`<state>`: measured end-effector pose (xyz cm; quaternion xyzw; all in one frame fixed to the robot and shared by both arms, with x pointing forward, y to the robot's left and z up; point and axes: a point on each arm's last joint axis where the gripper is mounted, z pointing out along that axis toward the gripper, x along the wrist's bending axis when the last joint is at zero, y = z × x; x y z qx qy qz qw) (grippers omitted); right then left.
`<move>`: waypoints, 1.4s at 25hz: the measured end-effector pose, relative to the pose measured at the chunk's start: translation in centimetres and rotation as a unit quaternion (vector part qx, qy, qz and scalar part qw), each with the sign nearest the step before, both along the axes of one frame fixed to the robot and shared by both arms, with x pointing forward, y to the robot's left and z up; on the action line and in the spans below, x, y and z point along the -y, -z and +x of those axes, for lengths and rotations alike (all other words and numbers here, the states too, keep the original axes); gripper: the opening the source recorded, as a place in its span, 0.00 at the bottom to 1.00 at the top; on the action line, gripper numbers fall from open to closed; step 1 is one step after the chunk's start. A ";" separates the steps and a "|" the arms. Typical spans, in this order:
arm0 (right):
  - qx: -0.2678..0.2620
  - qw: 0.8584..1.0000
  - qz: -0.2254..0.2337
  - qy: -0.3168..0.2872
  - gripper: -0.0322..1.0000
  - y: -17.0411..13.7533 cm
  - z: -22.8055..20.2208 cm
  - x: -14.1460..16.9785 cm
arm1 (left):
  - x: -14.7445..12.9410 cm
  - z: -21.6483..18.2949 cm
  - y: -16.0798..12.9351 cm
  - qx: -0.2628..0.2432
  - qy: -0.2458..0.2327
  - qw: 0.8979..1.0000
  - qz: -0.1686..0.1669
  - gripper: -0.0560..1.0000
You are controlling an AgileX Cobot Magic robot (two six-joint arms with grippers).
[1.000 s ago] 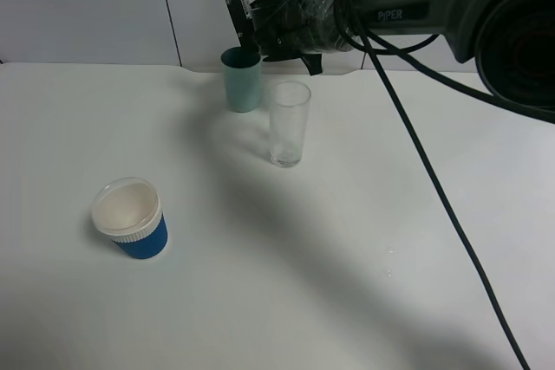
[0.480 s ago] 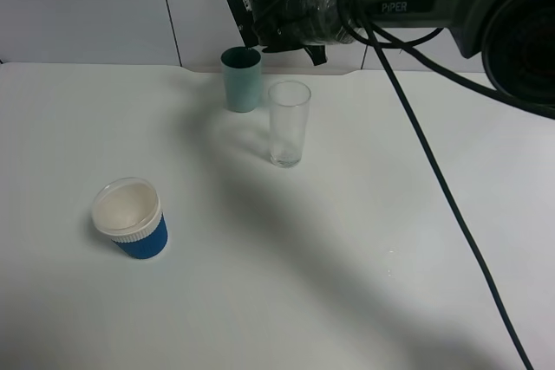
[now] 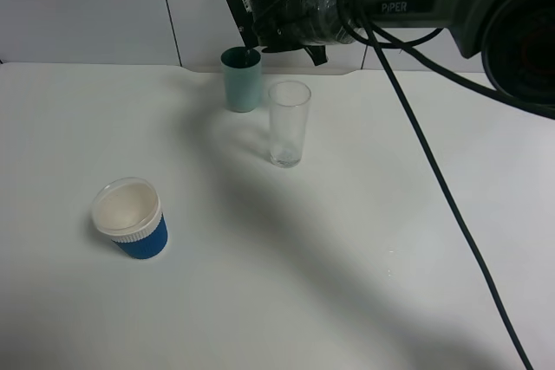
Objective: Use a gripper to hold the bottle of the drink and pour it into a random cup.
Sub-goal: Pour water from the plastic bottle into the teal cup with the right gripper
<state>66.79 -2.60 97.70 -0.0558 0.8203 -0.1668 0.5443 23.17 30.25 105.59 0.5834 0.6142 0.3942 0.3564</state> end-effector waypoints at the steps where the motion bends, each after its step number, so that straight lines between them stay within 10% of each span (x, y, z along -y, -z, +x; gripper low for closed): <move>1: 0.000 1.000 0.002 0.001 0.58 0.0 0.0 0.0 | 0.0 0.0 0.0 0.000 0.000 1.000 0.000 0.98; 35: 0.004 1.000 -0.007 -0.021 0.58 -0.1 -0.1 -0.5 | 0.0 0.0 0.0 0.000 0.000 1.000 0.000 0.98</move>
